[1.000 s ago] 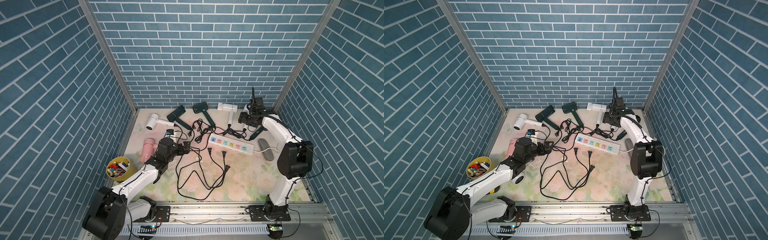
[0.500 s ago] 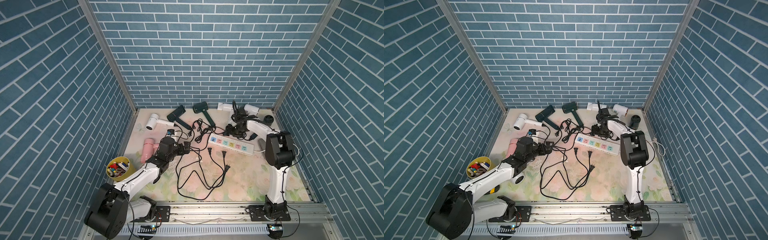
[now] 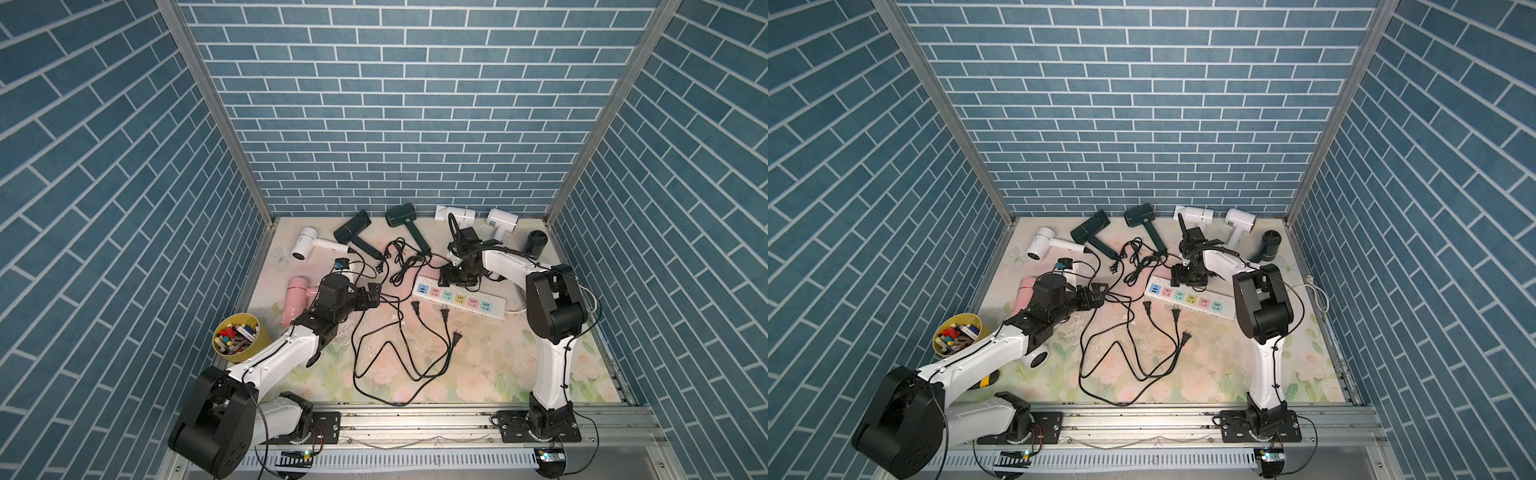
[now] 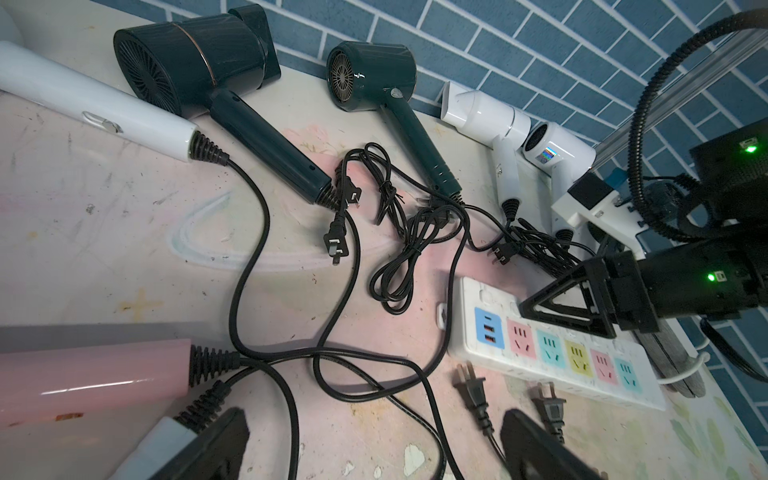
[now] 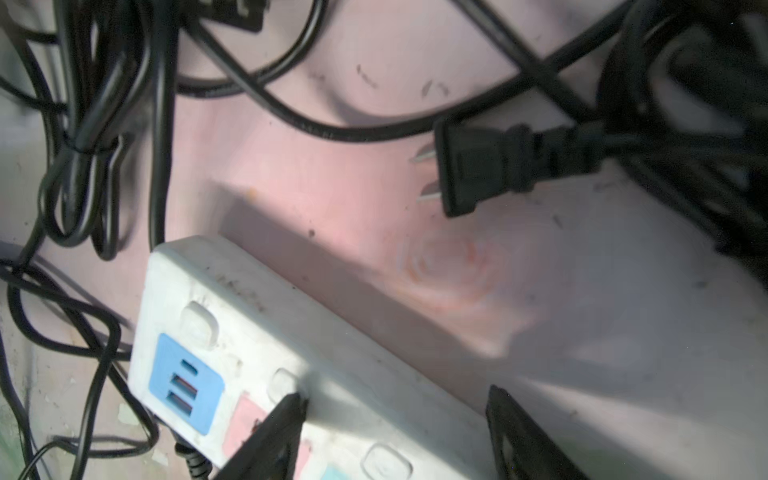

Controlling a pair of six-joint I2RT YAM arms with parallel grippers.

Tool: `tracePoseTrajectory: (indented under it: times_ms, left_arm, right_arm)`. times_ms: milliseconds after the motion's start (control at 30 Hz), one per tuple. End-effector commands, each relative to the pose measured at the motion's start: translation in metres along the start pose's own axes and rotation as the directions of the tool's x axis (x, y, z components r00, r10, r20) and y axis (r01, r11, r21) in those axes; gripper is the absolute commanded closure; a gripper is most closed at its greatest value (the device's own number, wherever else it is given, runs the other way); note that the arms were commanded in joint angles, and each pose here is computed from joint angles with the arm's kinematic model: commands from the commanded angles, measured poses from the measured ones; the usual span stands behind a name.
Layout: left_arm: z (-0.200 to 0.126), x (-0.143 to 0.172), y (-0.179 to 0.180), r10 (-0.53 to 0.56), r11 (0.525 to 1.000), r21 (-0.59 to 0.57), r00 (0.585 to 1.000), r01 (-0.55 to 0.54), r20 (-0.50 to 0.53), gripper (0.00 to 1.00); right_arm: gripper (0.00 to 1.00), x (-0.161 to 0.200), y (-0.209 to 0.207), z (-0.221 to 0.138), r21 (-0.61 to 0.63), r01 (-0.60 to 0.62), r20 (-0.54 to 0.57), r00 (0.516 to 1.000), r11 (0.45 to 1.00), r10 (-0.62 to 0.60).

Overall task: Charge the blow dryers
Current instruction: Adjust the socket at the center of the board.

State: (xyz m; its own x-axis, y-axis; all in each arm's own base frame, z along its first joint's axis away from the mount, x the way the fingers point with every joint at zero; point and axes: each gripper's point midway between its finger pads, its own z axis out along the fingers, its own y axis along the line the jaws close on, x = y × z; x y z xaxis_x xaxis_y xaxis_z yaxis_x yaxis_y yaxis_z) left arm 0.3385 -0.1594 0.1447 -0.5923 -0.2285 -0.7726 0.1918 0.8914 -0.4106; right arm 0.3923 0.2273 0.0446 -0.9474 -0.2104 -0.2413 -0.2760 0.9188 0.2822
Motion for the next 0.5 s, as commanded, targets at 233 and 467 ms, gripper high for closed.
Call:
tracePoseTrajectory:
  times_ms: [233,467]
  left_arm:
    - [-0.017,-0.018,-0.014,0.029,0.999,0.036,0.998,-0.031,0.060,0.01]
    - [-0.020,-0.017,-0.023,0.049,0.998,0.047,0.996,-0.053,0.074,0.01]
  right_arm:
    - [0.15,-0.009,0.005,-0.091,0.115,-0.024,0.226,0.974,0.993,-0.003]
    - [0.02,-0.006,-0.046,-0.143,0.357,-0.208,0.404,0.913,0.911,0.051]
